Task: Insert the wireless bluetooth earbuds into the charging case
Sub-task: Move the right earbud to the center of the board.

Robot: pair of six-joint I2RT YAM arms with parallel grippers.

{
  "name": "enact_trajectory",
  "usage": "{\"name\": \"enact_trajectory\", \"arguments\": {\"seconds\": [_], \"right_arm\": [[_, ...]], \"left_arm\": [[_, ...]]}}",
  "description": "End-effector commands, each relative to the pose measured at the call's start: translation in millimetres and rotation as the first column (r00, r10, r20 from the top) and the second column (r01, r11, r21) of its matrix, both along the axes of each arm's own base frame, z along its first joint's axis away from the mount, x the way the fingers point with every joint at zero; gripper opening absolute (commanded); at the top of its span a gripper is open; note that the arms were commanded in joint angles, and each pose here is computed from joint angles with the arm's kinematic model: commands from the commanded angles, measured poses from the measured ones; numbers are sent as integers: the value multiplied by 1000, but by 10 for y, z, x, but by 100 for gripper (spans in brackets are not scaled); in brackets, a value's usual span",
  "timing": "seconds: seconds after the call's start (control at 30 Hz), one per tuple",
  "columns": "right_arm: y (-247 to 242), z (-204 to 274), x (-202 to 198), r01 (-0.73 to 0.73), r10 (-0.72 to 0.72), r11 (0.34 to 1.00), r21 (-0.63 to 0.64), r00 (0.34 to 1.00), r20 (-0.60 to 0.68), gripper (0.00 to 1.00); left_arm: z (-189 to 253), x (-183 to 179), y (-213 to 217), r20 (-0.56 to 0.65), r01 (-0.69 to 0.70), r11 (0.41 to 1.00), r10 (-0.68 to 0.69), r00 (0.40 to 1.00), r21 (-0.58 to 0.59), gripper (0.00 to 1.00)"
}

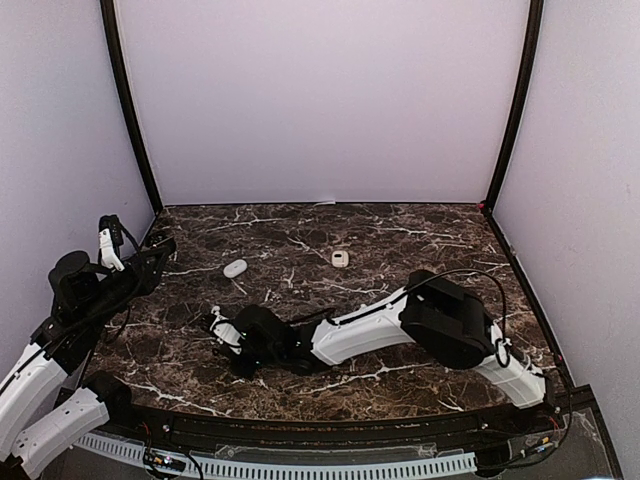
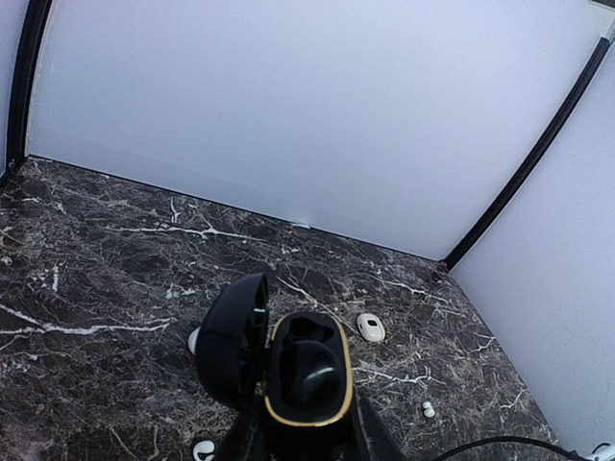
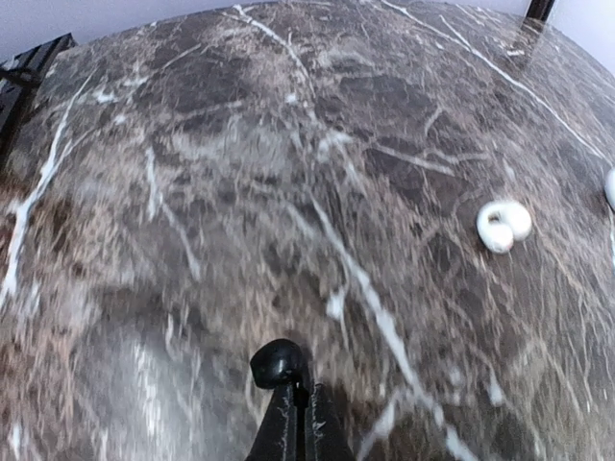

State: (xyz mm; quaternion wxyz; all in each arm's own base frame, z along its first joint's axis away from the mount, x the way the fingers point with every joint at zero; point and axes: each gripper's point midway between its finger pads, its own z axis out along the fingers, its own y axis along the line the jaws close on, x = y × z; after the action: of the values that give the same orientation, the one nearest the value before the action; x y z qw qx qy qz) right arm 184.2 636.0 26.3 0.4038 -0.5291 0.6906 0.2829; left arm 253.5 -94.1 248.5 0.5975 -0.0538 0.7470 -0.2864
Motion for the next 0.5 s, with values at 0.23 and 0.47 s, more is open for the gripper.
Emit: {"name": "enact_trajectory", "arguments": {"seconds": [0.23, 0.47], "right_arm": [[-1109, -16, -118, 9, -10, 998, -56, 1000, -11, 0], [-1481, -77, -167, 33, -34, 994, -105, 999, -15, 0]], "left_arm": [[-52, 8, -72, 12, 42, 999, -42, 999, -22, 3], [-200, -2, -162, -2, 90, 995, -91, 996, -50, 3]]}}
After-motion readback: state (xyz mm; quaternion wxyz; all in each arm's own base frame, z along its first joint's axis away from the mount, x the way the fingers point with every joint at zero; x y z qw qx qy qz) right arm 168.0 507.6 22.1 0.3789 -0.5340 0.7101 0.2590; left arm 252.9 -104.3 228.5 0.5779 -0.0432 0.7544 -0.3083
